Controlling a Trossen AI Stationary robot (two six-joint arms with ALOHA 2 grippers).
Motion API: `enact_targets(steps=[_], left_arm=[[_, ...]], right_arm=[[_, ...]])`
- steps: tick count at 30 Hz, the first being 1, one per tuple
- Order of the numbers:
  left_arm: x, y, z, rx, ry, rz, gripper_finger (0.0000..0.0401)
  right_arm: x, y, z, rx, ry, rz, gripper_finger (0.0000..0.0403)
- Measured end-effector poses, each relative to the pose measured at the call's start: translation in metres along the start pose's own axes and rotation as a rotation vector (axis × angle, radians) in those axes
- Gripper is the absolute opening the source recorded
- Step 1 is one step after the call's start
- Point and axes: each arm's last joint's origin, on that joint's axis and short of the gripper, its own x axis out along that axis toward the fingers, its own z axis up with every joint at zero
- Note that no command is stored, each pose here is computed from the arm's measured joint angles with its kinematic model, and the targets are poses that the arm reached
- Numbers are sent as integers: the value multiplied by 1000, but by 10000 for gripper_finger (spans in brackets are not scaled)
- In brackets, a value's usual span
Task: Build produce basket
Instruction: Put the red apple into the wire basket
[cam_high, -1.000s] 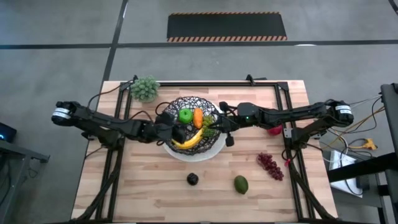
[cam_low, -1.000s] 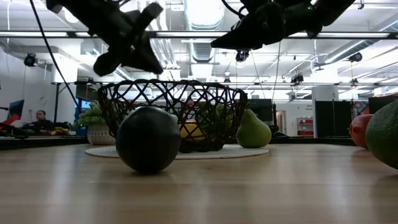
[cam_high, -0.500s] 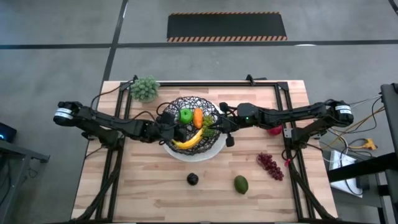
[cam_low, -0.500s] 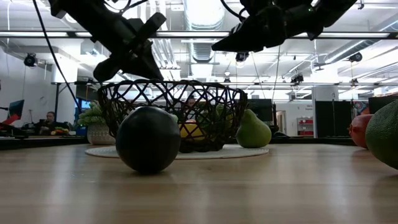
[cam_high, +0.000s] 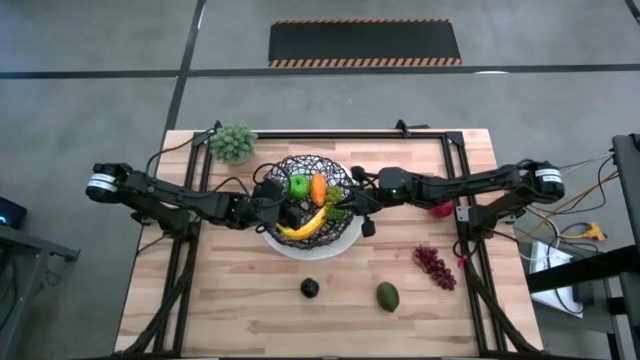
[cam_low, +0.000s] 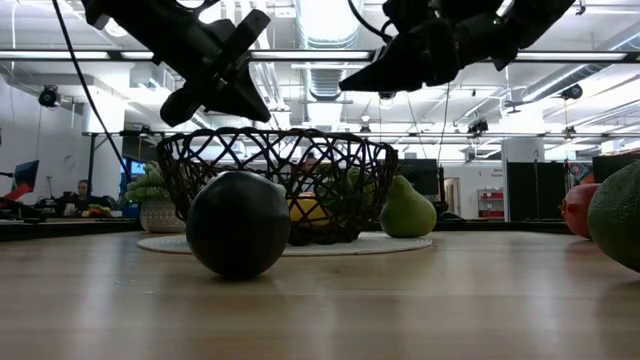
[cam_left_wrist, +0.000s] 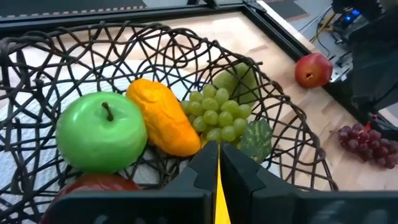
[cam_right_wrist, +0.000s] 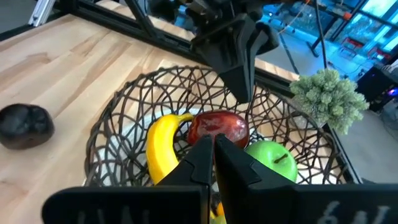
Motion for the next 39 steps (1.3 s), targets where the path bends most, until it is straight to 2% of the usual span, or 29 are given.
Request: enact_targets(steps=[24,30,39], left_arm=[[0,1,-1,34,2,5,0],[0,0,3,54,-70,28,0],[0,0,4,50,-91,41,0]], right_arm=[[7,0,-4,9,-6,-3,9],[7,0,-4,23,-6,-2,9],[7,1,-5,27,-1,0,9]])
